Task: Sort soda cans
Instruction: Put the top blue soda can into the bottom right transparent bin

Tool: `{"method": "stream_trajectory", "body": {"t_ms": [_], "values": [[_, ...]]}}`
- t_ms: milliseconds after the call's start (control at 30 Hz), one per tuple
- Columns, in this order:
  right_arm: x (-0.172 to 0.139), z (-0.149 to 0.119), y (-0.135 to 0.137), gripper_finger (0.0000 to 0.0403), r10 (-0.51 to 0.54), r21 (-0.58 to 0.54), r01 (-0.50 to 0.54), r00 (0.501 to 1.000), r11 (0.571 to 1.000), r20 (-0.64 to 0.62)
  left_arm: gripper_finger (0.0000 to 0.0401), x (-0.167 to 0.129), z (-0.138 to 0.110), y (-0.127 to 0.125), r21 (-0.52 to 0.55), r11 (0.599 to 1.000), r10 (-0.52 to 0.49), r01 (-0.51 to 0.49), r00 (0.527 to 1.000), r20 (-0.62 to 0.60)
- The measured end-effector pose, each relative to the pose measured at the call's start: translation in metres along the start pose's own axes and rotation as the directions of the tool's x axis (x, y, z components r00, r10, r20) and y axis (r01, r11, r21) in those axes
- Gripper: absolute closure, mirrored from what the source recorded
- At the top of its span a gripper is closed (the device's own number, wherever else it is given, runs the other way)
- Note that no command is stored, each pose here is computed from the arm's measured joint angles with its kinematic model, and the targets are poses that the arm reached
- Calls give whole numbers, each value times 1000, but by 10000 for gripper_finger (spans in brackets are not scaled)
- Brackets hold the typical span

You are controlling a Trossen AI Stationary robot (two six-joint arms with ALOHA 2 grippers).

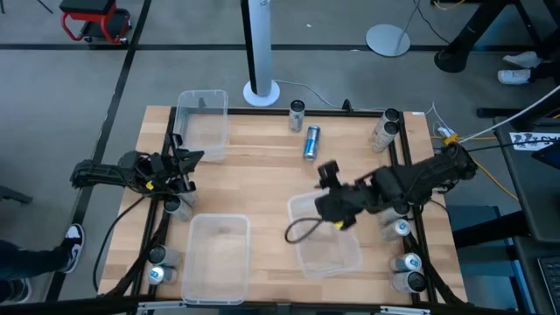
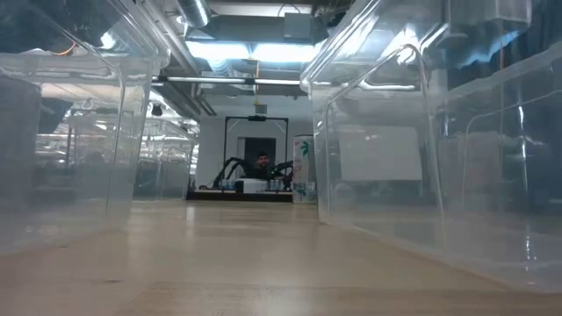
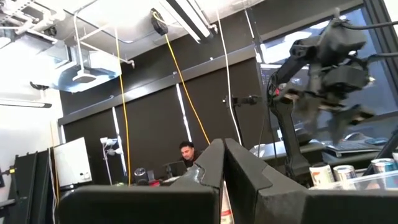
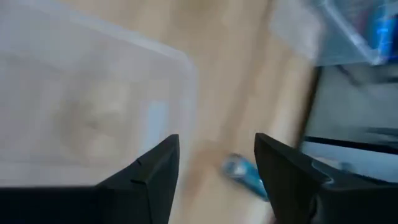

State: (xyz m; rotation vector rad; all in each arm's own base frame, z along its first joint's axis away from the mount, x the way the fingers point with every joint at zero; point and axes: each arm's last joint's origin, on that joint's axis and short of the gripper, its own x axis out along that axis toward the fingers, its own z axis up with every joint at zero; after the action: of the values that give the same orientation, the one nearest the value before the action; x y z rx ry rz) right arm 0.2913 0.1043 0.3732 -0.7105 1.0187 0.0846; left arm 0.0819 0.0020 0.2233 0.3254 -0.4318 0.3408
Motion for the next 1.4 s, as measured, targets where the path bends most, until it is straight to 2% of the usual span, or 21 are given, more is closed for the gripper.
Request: {"method": "stream_trajectory", "body": {"t_ms": [67, 200, 300, 500, 600, 667, 867, 1067, 1200, 1333, 1400], "values": [[4, -4, -11, 194, -11, -34, 10, 1000, 999, -18, 396, 0, 0, 0, -13, 1000, 0, 0, 1000, -1], [15, -14, -34, 192, -24, -21, 23, 998, 1000, -62, 396, 0, -1, 0, -25, 1000, -4, 4, 1000, -8], [21, -20, -47, 174, -27, -53, 22, 996, 998, -88, 396, 0, -2, -1, -35, 999, -8, 7, 1000, -16], [31, -35, -72, 83, -73, -182, 44, 986, 982, -152, 396, 0, -3, -1, -40, 999, -13, 11, 1000, -28], [34, -44, -86, 25, -143, -255, 86, 966, 963, -214, 396, 0, -3, -1, -51, 999, -12, 11, 1000, -27], [38, -51, -95, 10, -190, -292, 110, 946, 950, -264, 396, 0, -3, -1, -55, 998, -12, 11, 1000, -28], [52, -73, -123, 43, -202, -375, 59, 914, 925, -353, 396, 0, -3, -2, -56, 998, -16, 14, 999, -34], [55, -80, -138, 53, -235, -317, 124, 910, 940, -343, 396, 0, -4, -2, -55, 998, -17, 15, 999, -38], [68, -85, -144, 53, -211, -394, 51, 903, 918, -374, 396, 0, -5, -2, -58, 998, -23, 20, 998, -50], [91, -99, -157, 54, -127, -438, -67, 908, 897, -400, 396, 0, -5, -2, -63, 998, -24, 21, 998, -53], [105, -106, -162, 54, -93, -471, -133, 900, 872, -426, 396, 0, -5, -2, -67, 998, -24, 21, 998, -53]]}}
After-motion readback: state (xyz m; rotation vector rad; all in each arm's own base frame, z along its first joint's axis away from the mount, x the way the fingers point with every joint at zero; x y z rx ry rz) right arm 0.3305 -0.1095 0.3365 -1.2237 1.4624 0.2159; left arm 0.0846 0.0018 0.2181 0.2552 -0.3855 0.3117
